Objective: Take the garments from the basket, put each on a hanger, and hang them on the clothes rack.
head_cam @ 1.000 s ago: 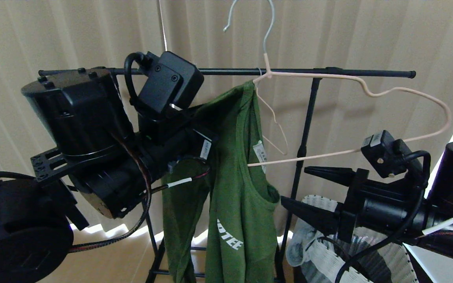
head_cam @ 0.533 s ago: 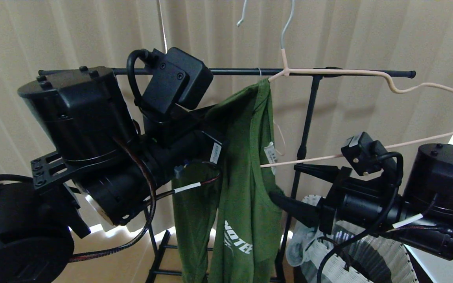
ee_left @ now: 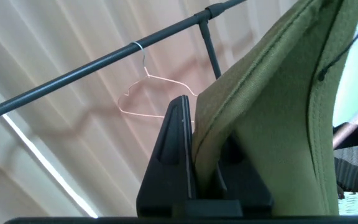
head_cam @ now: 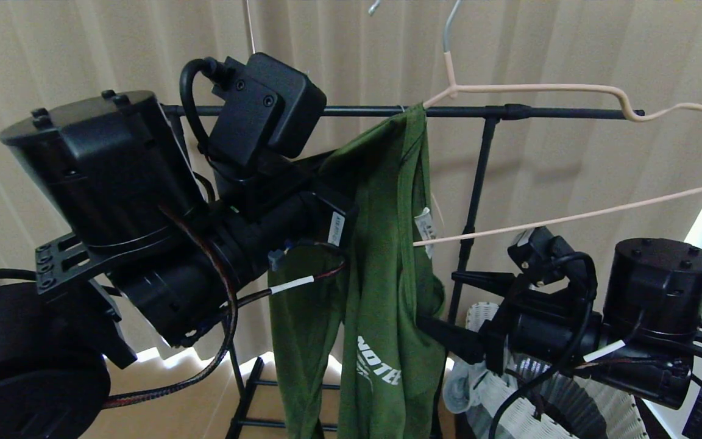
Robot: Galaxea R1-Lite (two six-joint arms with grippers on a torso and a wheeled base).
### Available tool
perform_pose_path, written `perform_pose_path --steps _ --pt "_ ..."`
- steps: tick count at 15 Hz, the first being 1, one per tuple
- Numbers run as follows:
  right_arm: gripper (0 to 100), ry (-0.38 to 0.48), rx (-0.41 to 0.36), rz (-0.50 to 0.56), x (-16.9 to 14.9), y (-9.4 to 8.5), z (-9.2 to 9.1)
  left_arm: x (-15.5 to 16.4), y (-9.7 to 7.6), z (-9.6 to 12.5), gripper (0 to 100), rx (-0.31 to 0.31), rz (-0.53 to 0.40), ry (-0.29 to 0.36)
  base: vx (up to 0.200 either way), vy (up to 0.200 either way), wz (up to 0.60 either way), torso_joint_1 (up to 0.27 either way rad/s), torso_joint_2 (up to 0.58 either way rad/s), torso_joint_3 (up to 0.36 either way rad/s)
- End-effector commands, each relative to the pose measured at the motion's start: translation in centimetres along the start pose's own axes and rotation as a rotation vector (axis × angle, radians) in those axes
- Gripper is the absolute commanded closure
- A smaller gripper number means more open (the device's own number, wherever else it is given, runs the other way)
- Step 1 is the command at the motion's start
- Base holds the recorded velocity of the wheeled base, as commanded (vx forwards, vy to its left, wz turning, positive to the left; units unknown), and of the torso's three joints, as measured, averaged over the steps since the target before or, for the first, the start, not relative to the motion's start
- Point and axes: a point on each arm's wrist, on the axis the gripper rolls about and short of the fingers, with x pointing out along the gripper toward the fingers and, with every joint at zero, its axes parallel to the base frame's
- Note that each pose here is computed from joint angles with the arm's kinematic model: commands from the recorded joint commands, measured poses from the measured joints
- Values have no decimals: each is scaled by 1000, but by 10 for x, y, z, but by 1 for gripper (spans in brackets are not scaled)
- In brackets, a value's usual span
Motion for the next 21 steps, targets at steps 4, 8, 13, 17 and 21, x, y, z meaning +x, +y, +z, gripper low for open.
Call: perform_pose_path --steps 4,8,13,17,21 --pt "0 12 11 -73 -7 -11 -5 0 0 0 100 3 2 -2 0 0 0 0 0 0" --pt "0 60 23 -114 -2 -16 -16 0 0 1 100 4 0 -6 0 0 0 0 0 0" --pt "100 89 -29 -148 -7 -20 -23 -1 1 3 100 1 -13 -19 0 0 0 0 0 0" --pt "100 80 -44 -191 -13 -26 -21 -1 6 -3 100 14 6 1 0 0 0 0 0 0" --pt "100 35 -36 -302 -38 -45 -13 -2 23 -18 100 88 59 58 0 0 0 0 0 0"
